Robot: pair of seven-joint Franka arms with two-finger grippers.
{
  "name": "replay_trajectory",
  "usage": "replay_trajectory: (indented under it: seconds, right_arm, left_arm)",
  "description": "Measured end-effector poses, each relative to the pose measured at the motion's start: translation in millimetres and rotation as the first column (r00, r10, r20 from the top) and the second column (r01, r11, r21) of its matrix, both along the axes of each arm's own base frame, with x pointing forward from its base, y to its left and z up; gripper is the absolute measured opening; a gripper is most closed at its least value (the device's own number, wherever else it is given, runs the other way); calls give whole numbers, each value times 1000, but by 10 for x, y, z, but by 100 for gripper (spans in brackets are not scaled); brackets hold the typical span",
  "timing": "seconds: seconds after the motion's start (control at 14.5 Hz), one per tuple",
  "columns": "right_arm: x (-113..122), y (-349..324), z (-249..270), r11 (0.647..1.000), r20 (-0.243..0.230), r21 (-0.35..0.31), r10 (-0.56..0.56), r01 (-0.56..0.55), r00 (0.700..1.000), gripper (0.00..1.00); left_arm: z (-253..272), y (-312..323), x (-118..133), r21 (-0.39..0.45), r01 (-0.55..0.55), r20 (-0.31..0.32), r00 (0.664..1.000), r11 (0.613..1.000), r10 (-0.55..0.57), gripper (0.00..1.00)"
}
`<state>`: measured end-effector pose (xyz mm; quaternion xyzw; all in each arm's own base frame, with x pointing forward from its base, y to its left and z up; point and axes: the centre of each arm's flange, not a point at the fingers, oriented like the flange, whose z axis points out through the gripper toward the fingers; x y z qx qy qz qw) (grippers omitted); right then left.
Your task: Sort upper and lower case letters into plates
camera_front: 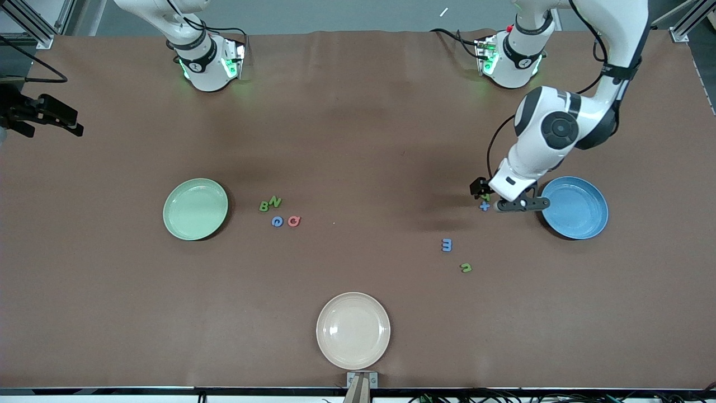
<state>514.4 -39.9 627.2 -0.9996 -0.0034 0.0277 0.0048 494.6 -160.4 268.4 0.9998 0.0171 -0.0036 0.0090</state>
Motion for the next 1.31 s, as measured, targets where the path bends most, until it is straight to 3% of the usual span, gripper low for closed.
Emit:
replay_trajectory:
  seconds: [0.41,0.76,0.96,1.1,1.31]
  right_arm:
    - [2,32,1,1000,0,0,6,-6,1000,100]
    - [2,32,0,1000,0,0,6,-6,1000,100]
    - [-3,33,-3,1000,-4,1,6,-6,1000,100]
    - [-6,33,-5,1000,-7,1,6,-6,1000,100]
    - [-9,33,-6,1000,-9,1,6,-6,1000,100]
  left_arm:
    - [-261,69,-270,28,-29,17,999,999,28,97]
    - [-560,60,-341,30,0,5,1000,1000,-1,73]
    - [-749,50,-360,23,10,-2,1000,1000,-10,68]
    - [-801,50,-362,19,9,-6,1000,1000,-9,59]
    - [-813,51,-347,19,12,-3,1000,1000,-12,57]
